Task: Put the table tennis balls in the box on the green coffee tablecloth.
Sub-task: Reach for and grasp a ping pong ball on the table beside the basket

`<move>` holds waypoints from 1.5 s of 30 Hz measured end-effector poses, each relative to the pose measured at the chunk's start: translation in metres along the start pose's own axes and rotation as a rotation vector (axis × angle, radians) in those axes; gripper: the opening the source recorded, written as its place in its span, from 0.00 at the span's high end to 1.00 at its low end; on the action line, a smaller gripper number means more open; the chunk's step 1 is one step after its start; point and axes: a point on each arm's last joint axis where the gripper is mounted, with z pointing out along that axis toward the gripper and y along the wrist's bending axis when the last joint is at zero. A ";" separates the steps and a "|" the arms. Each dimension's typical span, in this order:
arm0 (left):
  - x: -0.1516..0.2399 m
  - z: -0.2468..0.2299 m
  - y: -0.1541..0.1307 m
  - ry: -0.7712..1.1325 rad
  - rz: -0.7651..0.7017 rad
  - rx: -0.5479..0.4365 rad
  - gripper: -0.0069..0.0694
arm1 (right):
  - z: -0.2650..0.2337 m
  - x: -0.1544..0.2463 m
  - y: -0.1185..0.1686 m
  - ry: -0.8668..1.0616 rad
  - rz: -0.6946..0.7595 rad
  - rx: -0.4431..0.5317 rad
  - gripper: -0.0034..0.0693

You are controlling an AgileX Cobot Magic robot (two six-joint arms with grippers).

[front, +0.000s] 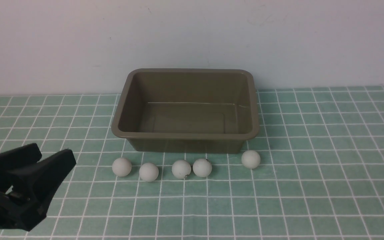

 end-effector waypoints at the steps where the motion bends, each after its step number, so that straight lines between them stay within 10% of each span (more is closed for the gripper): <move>1: -0.005 -0.001 -0.002 -0.013 0.020 0.003 0.27 | 0.000 0.000 0.000 0.000 0.000 -0.001 0.42; 9: -0.016 -0.003 -0.006 -0.042 0.297 0.010 0.27 | 0.000 0.000 0.000 0.000 -0.001 -0.007 0.42; 23: -0.005 -0.013 -0.043 0.163 -0.015 0.410 0.27 | 0.000 -0.002 0.000 -0.016 -0.002 -0.022 0.42; 41: -0.052 -0.024 0.037 -0.220 0.515 -0.615 0.27 | -0.001 0.008 0.001 0.095 -0.004 -0.038 0.42; 45: -0.055 -0.029 0.043 -0.230 0.520 -0.711 0.27 | -0.001 0.010 0.001 0.112 -0.005 -0.040 0.42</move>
